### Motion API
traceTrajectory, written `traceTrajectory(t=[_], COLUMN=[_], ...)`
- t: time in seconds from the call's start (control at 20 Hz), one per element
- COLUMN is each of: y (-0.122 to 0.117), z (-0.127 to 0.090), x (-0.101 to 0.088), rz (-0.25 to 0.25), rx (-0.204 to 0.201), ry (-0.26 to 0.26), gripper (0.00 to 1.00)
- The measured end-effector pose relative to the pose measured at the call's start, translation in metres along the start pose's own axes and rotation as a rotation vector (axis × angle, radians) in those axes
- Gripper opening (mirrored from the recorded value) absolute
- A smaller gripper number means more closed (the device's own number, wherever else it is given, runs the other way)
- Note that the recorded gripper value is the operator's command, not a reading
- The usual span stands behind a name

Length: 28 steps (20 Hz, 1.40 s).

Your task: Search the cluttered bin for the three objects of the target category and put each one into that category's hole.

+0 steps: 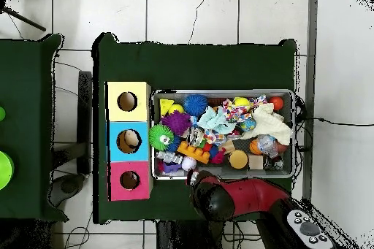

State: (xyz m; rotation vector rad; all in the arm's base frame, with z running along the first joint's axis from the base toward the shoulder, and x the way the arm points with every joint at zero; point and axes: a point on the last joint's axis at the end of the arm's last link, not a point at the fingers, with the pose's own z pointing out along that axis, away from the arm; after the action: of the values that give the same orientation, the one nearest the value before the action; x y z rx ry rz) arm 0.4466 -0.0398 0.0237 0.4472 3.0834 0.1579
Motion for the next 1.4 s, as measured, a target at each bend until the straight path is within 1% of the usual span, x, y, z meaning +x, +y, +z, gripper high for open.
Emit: traceTrajectory(t=[0.25,0.5,0.55,0.6,0.85,0.9,1.1,1.2,1.4], y=[0.007,0.013,0.013,0.013,0.012,0.011,0.007,0.001,-0.008], z=[0.0,-0.004,-0.004,-0.005,-0.006,-0.006,-0.006,-0.006,-0.006], x=[-0.02,-0.05,-0.053,-0.064,-0.089,-0.1,-0.115,-0.129,-0.142], rz=[-0.014,-0.034,-0.036,-0.041,-0.058,-0.068,-0.087,-0.101,-0.11], rx=[-0.001,-0.003,-0.004,-0.006,-0.019,-0.029,-0.044,-0.056,-0.07], ry=[0.019,0.033,0.035,0.038,0.045,0.041,0.034,0.022,0.009], gripper=[1.0,1.0,1.0,1.0,1.0,1.0,1.0,1.0,1.0])
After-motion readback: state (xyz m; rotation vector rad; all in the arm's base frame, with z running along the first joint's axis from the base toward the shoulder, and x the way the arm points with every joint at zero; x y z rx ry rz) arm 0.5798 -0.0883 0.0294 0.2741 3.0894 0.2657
